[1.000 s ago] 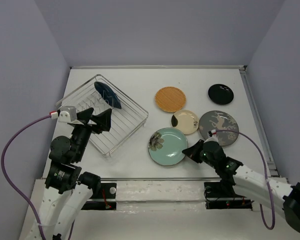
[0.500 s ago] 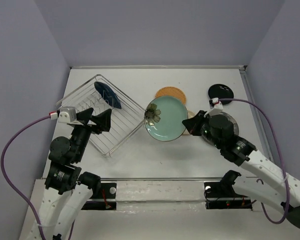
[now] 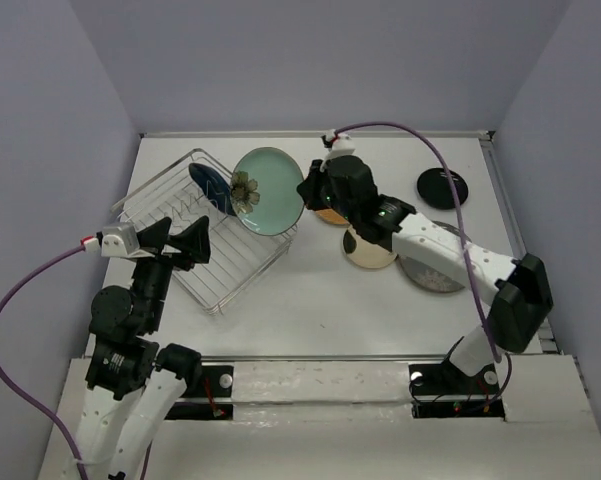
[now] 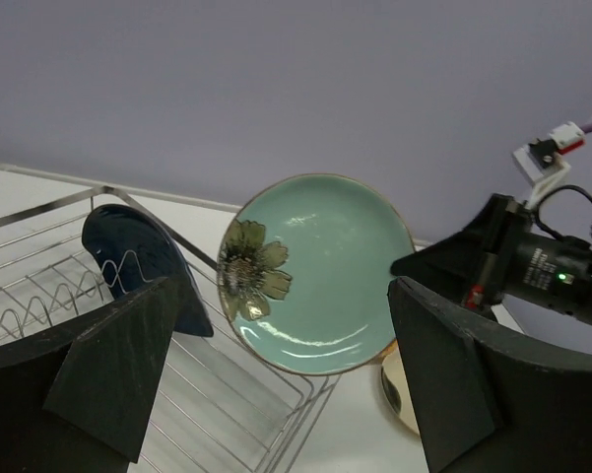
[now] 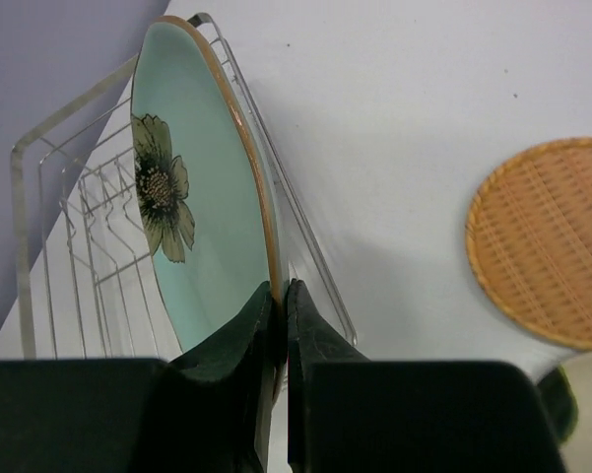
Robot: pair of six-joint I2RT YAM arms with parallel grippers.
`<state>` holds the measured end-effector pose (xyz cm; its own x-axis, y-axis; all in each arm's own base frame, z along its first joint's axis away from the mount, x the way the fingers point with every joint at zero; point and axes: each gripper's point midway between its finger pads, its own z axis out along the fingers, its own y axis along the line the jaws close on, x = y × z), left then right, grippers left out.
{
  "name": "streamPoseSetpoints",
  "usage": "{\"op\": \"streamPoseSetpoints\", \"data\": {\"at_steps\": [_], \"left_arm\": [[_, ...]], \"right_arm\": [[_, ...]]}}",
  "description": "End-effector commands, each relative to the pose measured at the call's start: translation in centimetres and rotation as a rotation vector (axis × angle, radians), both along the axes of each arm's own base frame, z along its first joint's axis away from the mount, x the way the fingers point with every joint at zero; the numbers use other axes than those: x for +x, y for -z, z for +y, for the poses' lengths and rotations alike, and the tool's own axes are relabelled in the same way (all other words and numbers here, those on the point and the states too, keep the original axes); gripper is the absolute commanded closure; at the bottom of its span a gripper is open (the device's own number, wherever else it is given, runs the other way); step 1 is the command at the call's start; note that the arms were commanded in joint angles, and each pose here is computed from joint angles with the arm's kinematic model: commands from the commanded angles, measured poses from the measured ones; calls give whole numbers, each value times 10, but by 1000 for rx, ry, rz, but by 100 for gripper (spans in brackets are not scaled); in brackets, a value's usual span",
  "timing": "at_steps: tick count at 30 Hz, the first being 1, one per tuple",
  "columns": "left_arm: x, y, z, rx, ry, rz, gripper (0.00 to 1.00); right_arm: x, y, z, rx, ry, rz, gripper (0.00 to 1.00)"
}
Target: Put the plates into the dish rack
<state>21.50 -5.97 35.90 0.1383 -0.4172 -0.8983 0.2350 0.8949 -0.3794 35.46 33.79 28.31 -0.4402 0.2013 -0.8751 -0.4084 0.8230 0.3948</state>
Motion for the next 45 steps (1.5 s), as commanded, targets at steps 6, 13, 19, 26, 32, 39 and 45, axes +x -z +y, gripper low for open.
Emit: {"op": "streamPoseSetpoints", "data": {"at_steps": [6, 13, 19, 26, 32, 39, 45], "left_arm": [[-1, -19, 13, -11, -63, -57, 1], [0, -17, 11, -13, -57, -51, 1], [0, -17, 10, -9, -52, -48, 1], [1, -17, 8, -8, -44, -46, 1], [1, -15, 7, -7, -41, -43, 1], [2, -15, 7, -7, -39, -40, 1], [2, -15, 7, -8, -40, -41, 1]], "right_arm": [[45, -127, 89, 160, 24, -343, 93], [67, -112, 129, 28, 109, -422, 93], [87, -109, 147, -102, 216, -512, 93], [92, -95, 153, -184, 310, -561, 93], [79, -80, 160, -211, 369, -586, 93], [80, -56, 172, -234, 360, -574, 93], [79, -21, 183, -243, 310, -521, 93]]}}
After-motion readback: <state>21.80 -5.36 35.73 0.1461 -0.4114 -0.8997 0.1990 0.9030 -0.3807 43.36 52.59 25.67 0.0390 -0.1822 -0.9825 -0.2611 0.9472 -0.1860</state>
